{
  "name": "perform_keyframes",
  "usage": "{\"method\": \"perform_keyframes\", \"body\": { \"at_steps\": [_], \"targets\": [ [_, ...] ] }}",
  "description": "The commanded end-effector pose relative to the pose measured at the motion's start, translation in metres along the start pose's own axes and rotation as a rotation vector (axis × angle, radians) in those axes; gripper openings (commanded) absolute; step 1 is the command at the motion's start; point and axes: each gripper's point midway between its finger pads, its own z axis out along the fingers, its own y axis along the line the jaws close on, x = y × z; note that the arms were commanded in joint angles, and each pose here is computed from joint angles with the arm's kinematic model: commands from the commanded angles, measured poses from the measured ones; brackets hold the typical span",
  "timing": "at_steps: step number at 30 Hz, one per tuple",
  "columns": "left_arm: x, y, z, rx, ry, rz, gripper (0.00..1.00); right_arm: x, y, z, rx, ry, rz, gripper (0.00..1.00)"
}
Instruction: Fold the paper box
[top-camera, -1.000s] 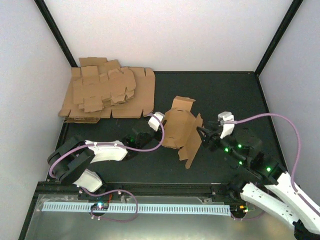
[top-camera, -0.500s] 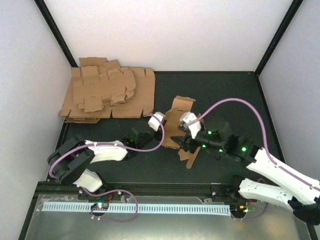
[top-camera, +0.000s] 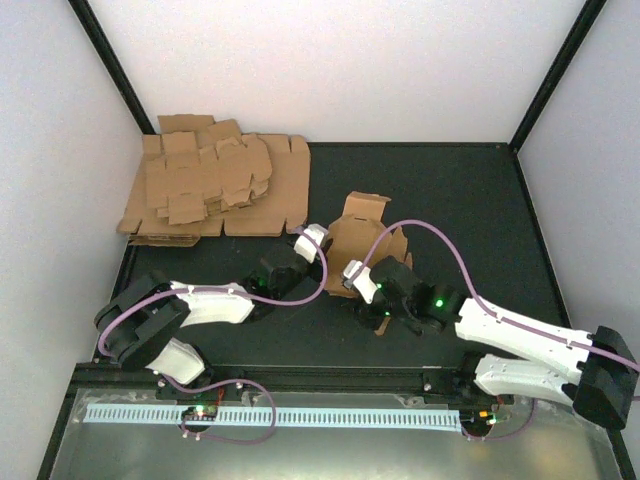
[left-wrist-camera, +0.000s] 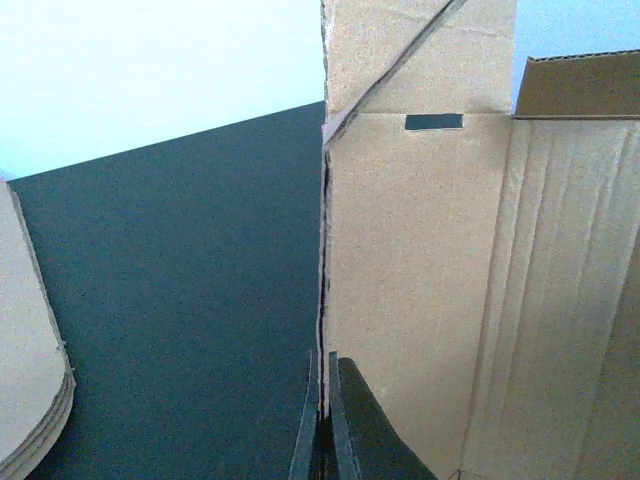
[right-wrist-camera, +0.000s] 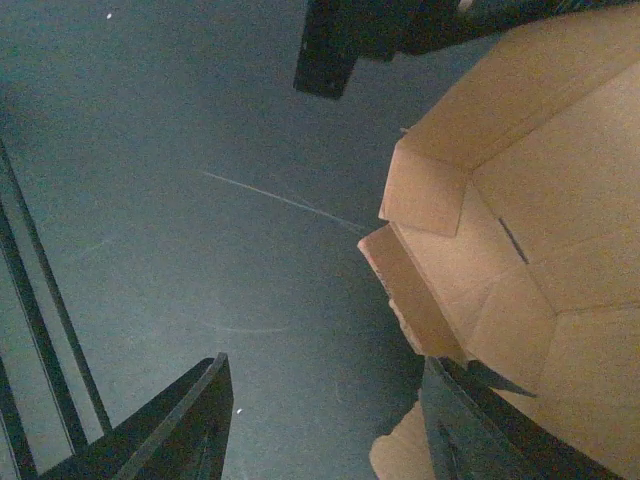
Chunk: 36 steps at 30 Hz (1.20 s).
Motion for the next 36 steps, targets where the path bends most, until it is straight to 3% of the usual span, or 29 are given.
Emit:
{"method": "perform_keyframes", "body": {
  "at_steps": [1, 10, 16, 18, 23, 28, 36],
  "targets": [
    [-0.015, -0.001, -0.001, 0.012, -0.059, 0.008, 0.02, -0.012, -0.002, 0.01, 0.009, -0.077, 0.023, 0.54],
    [-0.013, -0.006, 0.001, 0.039, -0.063, -0.012, 0.02, 0.011, -0.032, 0.031, 0.175, -0.081, 0.111, 0.57],
    [-0.01, -0.008, 0.009, 0.045, -0.038, 0.003, 0.02, 0.015, -0.03, 0.035, 0.164, -0.055, 0.138, 0.55],
    [-0.01, -0.007, 0.009, 0.038, -0.032, 0.006, 0.01, 0.005, -0.025, 0.026, 0.137, -0.074, 0.132, 0.53],
    [-0.006, -0.004, 0.011, 0.017, -0.012, 0.002, 0.01, -0.04, -0.022, -0.032, 0.121, -0.266, 0.157, 0.56],
    [-0.003, -0.002, 0.015, 0.003, 0.015, -0.005, 0.02, -0.048, -0.042, -0.084, 0.23, -0.29, 0.236, 0.63],
    [0.005, 0.003, 0.02, -0.021, 0.067, -0.028, 0.01, -0.02, -0.097, -0.137, 0.508, -0.245, 0.577, 0.98]
  ]
}}
